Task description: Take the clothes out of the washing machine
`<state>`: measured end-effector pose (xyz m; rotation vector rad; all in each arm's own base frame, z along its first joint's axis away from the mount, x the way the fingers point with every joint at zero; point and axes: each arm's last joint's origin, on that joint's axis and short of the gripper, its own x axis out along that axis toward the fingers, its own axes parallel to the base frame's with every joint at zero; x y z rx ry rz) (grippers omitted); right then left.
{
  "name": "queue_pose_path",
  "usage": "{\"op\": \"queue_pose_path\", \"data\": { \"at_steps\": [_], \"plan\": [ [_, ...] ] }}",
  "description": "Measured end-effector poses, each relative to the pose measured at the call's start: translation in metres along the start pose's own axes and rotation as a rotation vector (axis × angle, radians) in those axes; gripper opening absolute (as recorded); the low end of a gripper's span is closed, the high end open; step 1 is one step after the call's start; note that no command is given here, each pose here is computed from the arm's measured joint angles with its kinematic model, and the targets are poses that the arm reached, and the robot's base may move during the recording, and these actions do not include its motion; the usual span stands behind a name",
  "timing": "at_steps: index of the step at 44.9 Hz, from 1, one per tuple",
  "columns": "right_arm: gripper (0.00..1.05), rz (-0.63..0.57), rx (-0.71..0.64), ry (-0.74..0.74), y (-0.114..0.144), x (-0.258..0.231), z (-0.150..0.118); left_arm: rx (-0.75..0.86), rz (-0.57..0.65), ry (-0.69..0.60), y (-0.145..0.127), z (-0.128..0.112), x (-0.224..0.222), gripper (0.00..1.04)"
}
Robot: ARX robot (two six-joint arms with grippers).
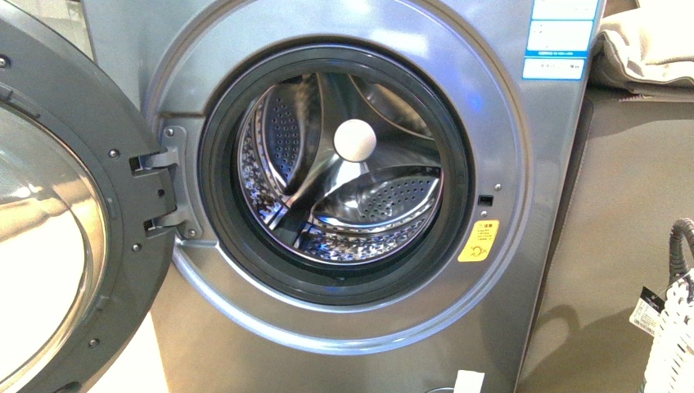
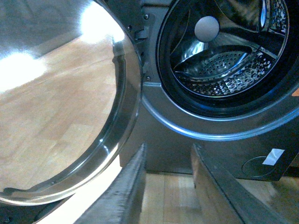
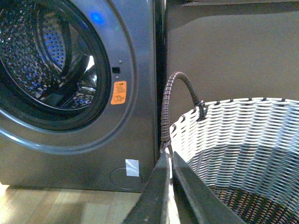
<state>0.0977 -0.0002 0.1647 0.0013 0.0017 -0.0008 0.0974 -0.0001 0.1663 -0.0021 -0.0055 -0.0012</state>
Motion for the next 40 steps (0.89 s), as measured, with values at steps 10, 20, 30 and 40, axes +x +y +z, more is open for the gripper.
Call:
{"op": "queue_pose_path", "data": {
  "at_steps": [10, 20, 30, 40],
  "plan": [
    [0.45, 0.0, 0.0, 0.0, 0.0, 0.0, 0.0, 0.0, 0.0, 0.0, 0.0, 0.0, 0.0, 0.73],
    [0.96, 0.0, 0.0, 0.0, 0.0, 0.0, 0.0, 0.0, 0.0, 0.0, 0.0, 0.0, 0.0, 0.98],
    [0.97, 0.0, 0.001, 0.0, 0.0, 0.0, 0.0, 0.0, 0.0, 0.0, 0.0, 0.0, 0.0, 0.98],
    [0.97, 0.0, 0.001, 0.0, 0.0, 0.0, 0.0, 0.0, 0.0, 0.0, 0.0, 0.0, 0.0, 0.98]
  ]
}}
